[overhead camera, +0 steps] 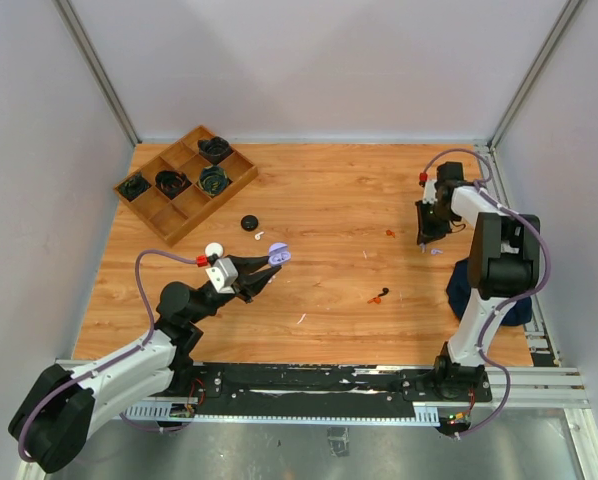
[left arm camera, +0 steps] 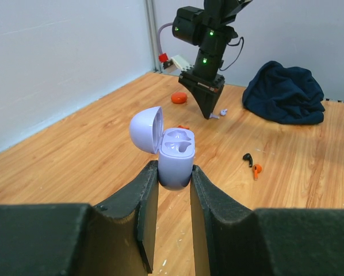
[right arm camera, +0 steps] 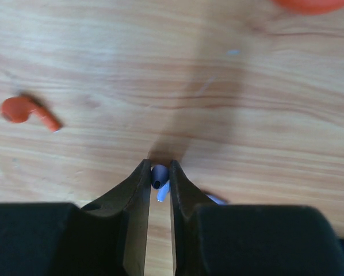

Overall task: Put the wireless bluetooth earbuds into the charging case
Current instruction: Move the earbud to the center of the board.

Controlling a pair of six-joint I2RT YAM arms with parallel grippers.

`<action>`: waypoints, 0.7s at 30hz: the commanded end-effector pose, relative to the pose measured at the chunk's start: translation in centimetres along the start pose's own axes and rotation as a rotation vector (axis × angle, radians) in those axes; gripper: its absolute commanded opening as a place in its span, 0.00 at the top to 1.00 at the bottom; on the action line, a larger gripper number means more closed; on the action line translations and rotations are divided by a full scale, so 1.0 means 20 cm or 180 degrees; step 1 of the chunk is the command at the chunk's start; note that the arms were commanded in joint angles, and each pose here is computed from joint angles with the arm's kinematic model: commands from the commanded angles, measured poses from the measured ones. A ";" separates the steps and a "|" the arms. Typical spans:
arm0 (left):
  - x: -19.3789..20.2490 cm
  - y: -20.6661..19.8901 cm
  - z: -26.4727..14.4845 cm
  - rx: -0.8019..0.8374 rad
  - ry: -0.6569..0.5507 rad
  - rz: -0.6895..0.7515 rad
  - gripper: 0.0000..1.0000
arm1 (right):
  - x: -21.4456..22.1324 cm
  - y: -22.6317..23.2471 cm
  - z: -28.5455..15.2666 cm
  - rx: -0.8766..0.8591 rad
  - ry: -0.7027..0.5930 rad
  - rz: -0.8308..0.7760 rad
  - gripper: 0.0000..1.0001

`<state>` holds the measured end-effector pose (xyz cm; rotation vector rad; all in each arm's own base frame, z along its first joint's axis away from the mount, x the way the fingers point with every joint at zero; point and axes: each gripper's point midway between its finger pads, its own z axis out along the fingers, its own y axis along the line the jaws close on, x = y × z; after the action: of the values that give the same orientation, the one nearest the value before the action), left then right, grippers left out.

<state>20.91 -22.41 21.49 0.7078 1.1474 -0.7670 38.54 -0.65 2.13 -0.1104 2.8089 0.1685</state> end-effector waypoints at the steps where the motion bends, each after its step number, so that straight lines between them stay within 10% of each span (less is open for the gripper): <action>1: -0.06 -0.01 0.01 0.0030 -0.0123 0.0034 1.00 | 0.09 0.18 -0.07 -0.0075 0.0123 0.0036 0.84; 21: -0.05 0.00 0.01 0.0012 -0.0079 0.0027 1.00 | 0.26 0.49 -0.02 0.0050 0.0353 -0.0291 0.70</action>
<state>20.88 -22.38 21.41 0.7081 1.1522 -0.7668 34.10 9.03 1.91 -0.2385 2.8668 0.1825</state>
